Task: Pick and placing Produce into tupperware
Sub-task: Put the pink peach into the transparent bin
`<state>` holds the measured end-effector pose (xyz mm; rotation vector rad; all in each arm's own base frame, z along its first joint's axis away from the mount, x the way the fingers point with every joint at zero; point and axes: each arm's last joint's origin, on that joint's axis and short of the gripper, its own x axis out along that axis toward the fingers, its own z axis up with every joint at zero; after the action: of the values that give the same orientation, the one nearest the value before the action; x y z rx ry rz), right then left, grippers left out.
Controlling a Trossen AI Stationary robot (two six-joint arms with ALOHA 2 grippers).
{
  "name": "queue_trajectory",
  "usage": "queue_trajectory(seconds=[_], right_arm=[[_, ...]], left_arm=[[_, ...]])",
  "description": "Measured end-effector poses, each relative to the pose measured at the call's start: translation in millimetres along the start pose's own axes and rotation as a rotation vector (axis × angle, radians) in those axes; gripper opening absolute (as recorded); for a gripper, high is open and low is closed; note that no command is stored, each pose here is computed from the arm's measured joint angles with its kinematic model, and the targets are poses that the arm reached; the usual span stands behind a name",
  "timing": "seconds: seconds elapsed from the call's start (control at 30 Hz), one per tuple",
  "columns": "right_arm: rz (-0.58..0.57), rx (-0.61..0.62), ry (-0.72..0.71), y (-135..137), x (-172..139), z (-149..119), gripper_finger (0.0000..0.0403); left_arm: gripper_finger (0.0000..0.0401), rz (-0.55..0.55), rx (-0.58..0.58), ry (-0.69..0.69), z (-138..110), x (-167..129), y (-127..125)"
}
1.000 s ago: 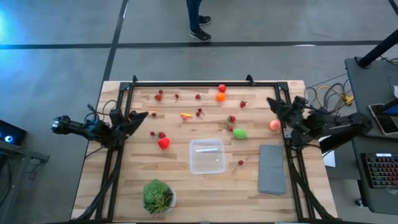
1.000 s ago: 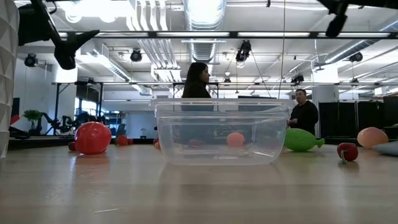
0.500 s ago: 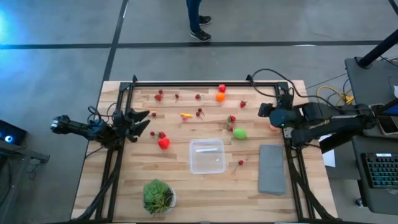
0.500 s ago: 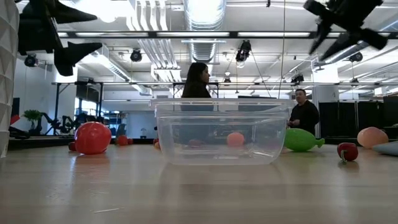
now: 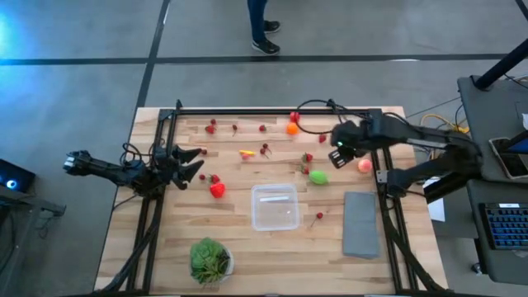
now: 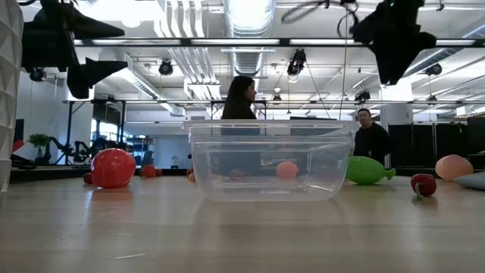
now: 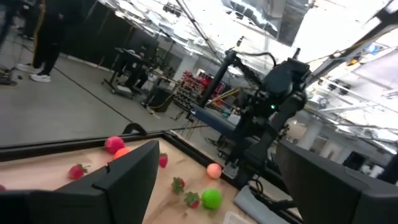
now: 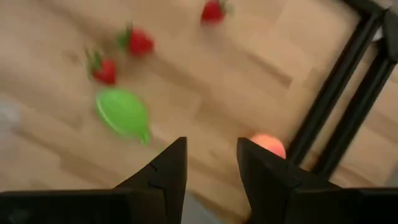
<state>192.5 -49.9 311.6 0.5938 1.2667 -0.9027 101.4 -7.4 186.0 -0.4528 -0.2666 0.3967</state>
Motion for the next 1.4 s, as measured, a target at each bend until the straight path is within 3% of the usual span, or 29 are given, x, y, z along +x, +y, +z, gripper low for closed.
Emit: queue_trajectory(seconds=[0.23,0.33,0.43,0.6,0.9,1.0,1.17,1.4], right_arm=[[-0.060,-0.238,0.311,11.1,28.8,25.8,0.0132],[-0.065,-0.415,0.371,20.2,46.1,35.0,0.0132],[-0.151,-0.610,0.397,26.8,62.0,42.4,0.0133],[-0.242,-0.720,0.422,30.8,76.3,49.1,0.0161],[-0.251,-0.726,0.419,25.8,75.5,48.3,0.0262],[-0.227,-0.609,0.437,18.8,77.6,50.4,0.0285],[-0.066,-0.383,0.545,10.7,82.8,44.6,0.0294],[-0.187,-0.214,0.555,-17.5,90.2,25.3,0.0294]], left_arm=[[0.0309,0.024,0.004,-0.007,-0.1,0.1,0.7],[0.0309,0.024,0.004,-0.006,-0.1,0.1,0.7],[0.0309,0.024,0.002,-0.008,0.2,0.0,0.7],[0.0309,0.023,-0.025,-0.009,0.2,0.1,0.6],[0.0309,0.025,-0.018,-0.003,-0.5,0.2,0.8],[0.0309,0.030,-0.006,0.010,-2.2,0.5,1.1],[0.0309,0.033,-0.001,0.017,-3.3,1.2,1.0],[0.0309,0.032,-0.004,0.013,-3.0,1.3,0.7]])
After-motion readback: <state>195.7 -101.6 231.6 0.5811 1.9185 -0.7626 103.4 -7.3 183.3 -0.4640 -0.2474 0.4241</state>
